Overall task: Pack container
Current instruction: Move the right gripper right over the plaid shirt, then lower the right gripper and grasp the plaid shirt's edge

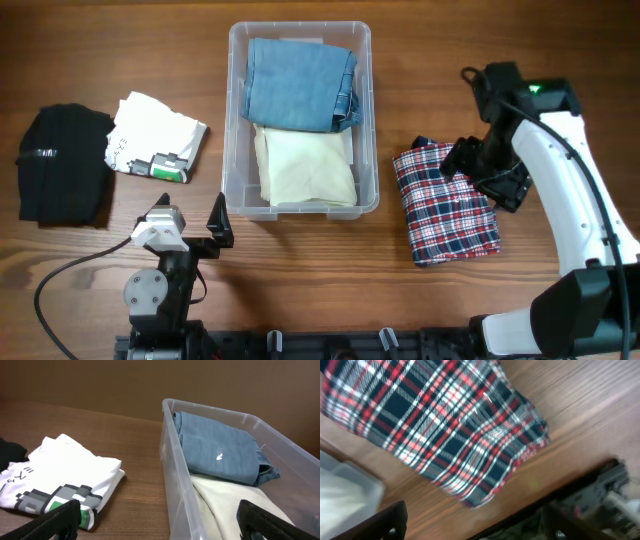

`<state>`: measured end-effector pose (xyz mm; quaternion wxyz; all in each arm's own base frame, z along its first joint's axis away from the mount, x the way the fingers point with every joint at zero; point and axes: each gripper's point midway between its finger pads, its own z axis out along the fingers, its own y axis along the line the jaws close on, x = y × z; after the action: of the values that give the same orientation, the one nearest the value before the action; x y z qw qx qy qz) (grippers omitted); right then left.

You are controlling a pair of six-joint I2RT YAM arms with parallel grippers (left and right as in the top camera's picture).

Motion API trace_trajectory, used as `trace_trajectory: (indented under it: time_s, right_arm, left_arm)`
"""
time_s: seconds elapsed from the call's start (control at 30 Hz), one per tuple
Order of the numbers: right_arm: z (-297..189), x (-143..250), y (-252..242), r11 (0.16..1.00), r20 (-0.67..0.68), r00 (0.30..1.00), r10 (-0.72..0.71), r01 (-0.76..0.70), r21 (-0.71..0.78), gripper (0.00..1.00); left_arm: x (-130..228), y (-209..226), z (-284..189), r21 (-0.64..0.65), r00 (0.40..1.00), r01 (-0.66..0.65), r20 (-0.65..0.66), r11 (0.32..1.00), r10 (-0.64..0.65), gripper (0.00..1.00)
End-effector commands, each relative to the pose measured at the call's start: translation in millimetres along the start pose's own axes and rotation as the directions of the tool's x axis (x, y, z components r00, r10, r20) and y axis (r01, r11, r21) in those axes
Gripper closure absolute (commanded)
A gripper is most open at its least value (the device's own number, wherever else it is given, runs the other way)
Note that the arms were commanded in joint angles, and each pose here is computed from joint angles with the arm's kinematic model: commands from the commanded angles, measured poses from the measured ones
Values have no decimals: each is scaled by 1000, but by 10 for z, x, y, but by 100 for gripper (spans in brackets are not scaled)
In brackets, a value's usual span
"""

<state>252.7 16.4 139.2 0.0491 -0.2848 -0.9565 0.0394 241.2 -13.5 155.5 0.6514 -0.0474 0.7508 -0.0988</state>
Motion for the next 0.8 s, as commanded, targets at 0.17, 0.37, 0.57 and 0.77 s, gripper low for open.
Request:
trace_trajectory:
  time_s: [0.17, 0.37, 0.57, 0.77]
  right_arm:
    - [374, -89, 64, 926, 57, 924, -377, 378, -9, 12]
    - [469, -299, 174, 881, 155, 870, -468, 473, 3, 10]
    - [410, -586, 87, 817, 230, 784, -577, 554, 161, 8]
    - [418, -652, 145, 823, 261, 787, -560, 564, 66, 3]
  left_arm:
    - [10, -6, 1, 3, 1000, -24, 2, 1000, 24, 0]
    - [11, -6, 1, 3, 1000, -24, 1, 1000, 24, 0]
    - [10, -6, 1, 3, 1000, -24, 2, 1000, 24, 0]
    - [10, -6, 1, 3, 1000, -24, 2, 1000, 24, 0]
